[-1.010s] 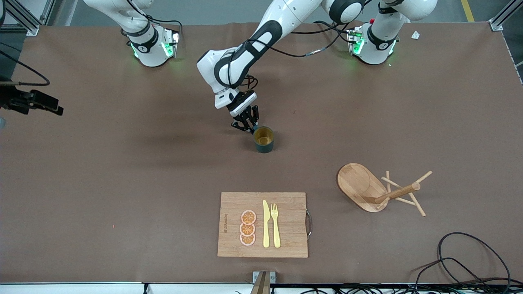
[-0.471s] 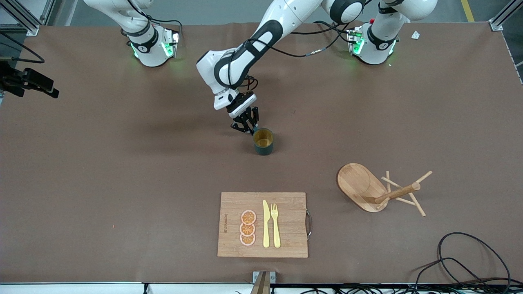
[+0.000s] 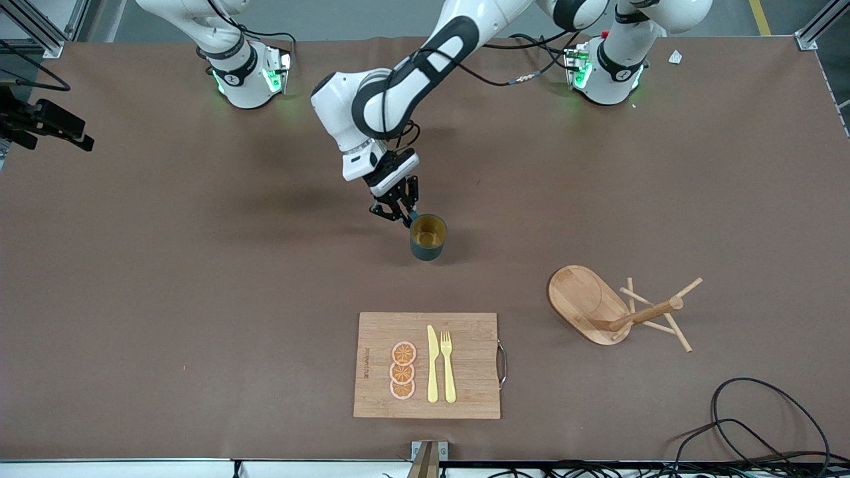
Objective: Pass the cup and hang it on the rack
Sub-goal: 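Lift the mug and carry it to the wooden rack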
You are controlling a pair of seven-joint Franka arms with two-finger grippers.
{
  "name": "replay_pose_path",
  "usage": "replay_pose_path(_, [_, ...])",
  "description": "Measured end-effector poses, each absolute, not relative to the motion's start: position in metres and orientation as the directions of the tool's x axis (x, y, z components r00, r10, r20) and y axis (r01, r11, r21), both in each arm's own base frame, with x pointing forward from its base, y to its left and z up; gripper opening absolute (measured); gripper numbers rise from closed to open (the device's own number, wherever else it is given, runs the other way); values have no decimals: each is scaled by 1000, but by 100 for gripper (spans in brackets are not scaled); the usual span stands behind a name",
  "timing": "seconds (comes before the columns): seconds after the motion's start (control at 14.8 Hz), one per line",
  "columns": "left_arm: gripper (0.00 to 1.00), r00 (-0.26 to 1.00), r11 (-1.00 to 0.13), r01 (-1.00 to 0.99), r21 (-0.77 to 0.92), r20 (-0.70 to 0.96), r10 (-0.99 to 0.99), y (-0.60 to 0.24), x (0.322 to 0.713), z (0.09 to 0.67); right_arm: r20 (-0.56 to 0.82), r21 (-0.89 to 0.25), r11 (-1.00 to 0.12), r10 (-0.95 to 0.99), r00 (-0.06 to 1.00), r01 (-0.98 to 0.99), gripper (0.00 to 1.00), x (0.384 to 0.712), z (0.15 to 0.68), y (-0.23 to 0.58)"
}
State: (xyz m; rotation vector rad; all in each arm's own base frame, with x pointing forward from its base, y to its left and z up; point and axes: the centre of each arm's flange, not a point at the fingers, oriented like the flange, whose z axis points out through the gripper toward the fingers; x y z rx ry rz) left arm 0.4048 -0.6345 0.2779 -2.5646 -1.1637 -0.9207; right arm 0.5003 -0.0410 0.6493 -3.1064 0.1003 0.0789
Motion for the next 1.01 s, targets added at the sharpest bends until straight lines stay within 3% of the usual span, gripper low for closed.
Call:
replay_pose_path(0.54, [21,490,-509,847,152,148,859,-534,512,471,-39,-33,-998,-57,998,-58,100,491,659,-47])
replay_pose_path(1.01, [21,378,-349,925,148,-292,878,-399,604,539,-61,-17,-999,-41,997,-42,100,488,659,-43])
